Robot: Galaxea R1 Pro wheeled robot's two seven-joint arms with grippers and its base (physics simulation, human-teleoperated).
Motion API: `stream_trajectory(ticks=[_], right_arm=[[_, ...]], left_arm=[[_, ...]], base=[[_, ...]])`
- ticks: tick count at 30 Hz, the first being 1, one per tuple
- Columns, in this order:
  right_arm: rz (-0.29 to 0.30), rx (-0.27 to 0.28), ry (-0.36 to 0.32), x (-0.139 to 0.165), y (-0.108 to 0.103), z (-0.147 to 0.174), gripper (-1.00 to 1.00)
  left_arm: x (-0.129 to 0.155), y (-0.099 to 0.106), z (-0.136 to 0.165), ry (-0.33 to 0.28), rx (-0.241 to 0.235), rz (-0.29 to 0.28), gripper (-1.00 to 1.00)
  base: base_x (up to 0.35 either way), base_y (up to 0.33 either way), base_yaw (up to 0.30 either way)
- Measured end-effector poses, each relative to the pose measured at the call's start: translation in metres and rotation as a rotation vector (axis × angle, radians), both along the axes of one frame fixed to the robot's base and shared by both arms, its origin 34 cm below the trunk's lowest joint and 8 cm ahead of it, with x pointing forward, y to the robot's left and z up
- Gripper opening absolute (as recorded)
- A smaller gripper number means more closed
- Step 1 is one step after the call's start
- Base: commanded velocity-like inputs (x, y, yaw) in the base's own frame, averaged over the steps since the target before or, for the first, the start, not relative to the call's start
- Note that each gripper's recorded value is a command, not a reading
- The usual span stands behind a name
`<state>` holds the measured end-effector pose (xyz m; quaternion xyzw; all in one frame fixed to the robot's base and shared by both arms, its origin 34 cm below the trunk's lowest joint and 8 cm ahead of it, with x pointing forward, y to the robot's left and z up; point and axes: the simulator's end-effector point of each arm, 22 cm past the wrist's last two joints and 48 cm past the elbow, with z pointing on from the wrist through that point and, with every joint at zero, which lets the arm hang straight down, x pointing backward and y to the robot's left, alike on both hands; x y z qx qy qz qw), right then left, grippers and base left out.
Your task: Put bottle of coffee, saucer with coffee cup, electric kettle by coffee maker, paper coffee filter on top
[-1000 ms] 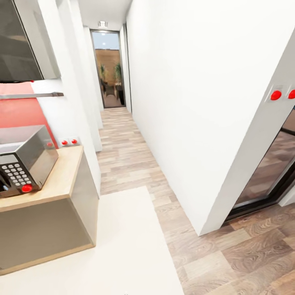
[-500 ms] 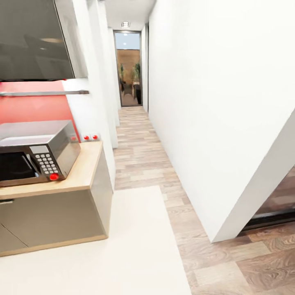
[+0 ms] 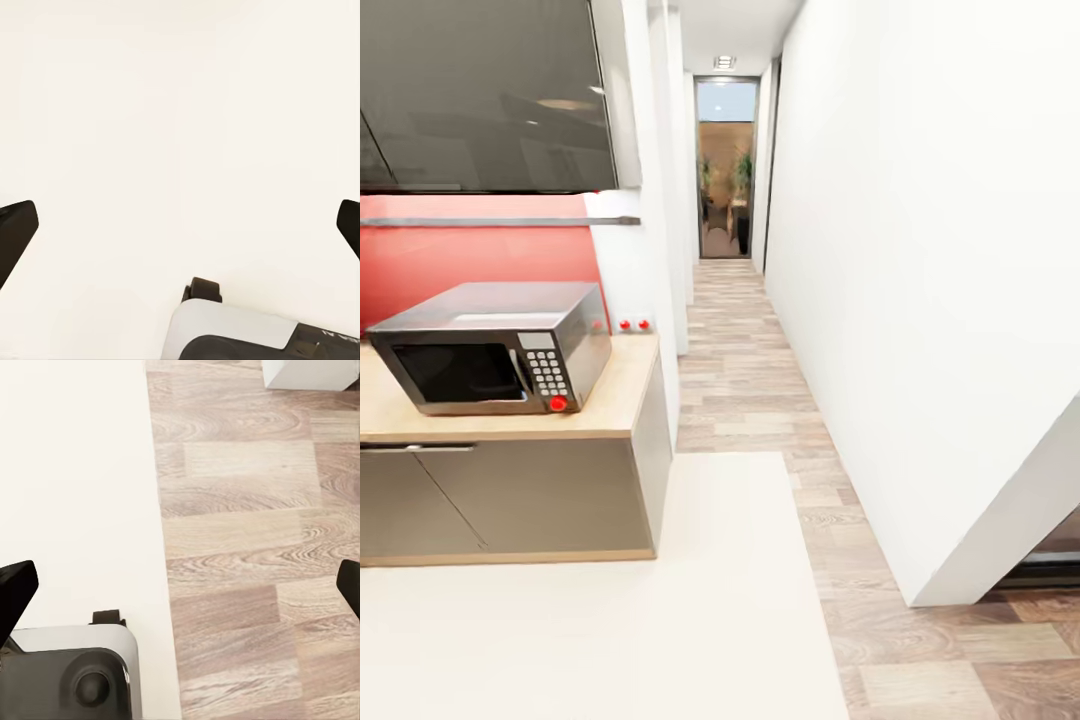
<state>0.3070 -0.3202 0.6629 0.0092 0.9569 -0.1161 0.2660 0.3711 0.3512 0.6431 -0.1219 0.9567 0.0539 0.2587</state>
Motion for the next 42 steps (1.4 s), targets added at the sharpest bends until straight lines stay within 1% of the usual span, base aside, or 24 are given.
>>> stream_trajectory(ticks=[42], right_arm=[[-0.001,0.000,-0.002,0.0005,0.0016,0.0002,1.00]], left_arm=[[-0.0001,-0.0004,0.0000,0.000,0.000,-0.003,1.00]], base=[[0.002,0.000,0.283]])
